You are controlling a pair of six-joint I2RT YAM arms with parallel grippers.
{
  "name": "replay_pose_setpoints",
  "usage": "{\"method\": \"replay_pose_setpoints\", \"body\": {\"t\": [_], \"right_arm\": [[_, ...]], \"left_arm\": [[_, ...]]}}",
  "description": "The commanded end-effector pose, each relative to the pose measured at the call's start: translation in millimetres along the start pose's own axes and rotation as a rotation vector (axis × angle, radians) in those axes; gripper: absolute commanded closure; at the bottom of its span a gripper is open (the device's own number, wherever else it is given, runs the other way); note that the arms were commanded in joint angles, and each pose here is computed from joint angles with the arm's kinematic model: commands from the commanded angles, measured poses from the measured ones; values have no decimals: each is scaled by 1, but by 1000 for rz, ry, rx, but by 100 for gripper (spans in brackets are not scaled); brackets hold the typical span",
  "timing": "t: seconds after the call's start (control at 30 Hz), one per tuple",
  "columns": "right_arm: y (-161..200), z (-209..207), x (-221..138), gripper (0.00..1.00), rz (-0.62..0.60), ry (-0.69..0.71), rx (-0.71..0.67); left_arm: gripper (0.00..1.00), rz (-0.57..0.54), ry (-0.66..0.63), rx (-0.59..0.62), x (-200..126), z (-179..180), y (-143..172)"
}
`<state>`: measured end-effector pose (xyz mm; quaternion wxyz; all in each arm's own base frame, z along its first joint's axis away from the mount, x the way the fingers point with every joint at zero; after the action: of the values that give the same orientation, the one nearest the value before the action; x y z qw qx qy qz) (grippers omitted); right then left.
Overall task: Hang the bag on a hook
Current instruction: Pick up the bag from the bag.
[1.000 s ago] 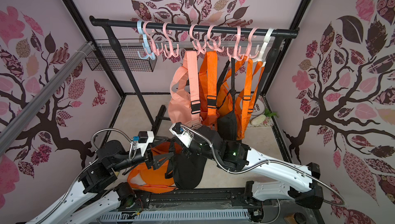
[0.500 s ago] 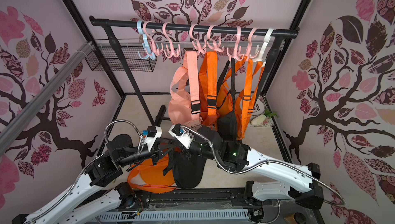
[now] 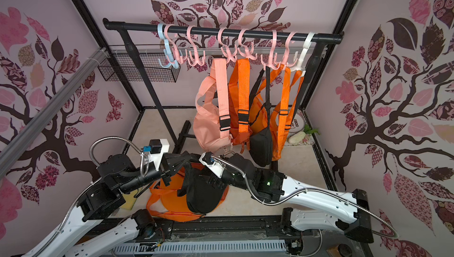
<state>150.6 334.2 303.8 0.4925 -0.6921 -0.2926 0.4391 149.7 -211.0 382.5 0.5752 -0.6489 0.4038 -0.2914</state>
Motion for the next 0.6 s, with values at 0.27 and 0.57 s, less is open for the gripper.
{"method": "replay_pose_setpoints", "body": {"t": [0.27, 0.57], "right_arm": [[-23, -31, 19, 32, -146, 73, 4], [-32, -36, 20, 90, -202, 73, -38]], "left_arm": [[100, -43, 25, 2, -19, -12, -29], [100, -57, -20, 25, -31, -8, -32]]}}
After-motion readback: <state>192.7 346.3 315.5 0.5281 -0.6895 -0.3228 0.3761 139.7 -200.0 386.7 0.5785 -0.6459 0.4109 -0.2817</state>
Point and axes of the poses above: each gripper's point midway between its finger pads, its own x axis out along the fingers, its own z axis along the line the jaws close on, y = z × x, the point moved 1 cm from there along -x, back along the fingers, and after that the axes turned 4 degrees about -x, right-handed, at the moved point
